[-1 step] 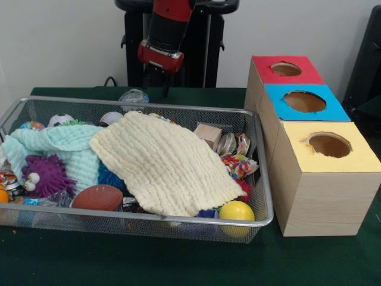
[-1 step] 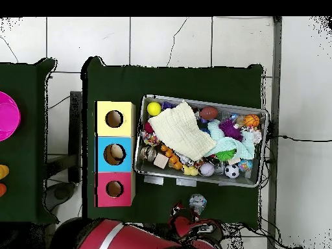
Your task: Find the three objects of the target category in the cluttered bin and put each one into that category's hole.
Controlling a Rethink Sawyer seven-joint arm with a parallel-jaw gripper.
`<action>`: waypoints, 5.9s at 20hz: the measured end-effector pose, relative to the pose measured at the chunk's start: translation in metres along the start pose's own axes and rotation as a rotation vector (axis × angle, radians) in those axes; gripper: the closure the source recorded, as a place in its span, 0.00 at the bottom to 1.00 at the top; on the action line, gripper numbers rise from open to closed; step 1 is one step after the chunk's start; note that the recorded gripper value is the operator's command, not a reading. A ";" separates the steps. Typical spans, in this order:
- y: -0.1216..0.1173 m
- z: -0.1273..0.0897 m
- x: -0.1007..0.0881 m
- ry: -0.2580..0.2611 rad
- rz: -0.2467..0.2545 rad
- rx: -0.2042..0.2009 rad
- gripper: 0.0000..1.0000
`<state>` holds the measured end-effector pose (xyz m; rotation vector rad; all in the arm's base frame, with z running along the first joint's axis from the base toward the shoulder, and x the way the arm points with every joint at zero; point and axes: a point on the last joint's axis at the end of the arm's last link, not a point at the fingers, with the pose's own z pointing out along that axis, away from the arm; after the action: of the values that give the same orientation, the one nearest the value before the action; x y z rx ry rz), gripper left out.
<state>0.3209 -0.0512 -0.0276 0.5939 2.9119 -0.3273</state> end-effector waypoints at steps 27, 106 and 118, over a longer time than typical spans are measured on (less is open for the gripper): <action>-0.053 0.012 0.016 0.015 0.043 -0.033 0.00; -0.034 0.033 0.040 -0.025 -0.011 -0.105 1.00; -0.044 0.035 0.038 -0.009 -0.017 -0.149 1.00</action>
<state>0.2719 -0.0855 -0.0607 0.5440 2.9014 -0.1129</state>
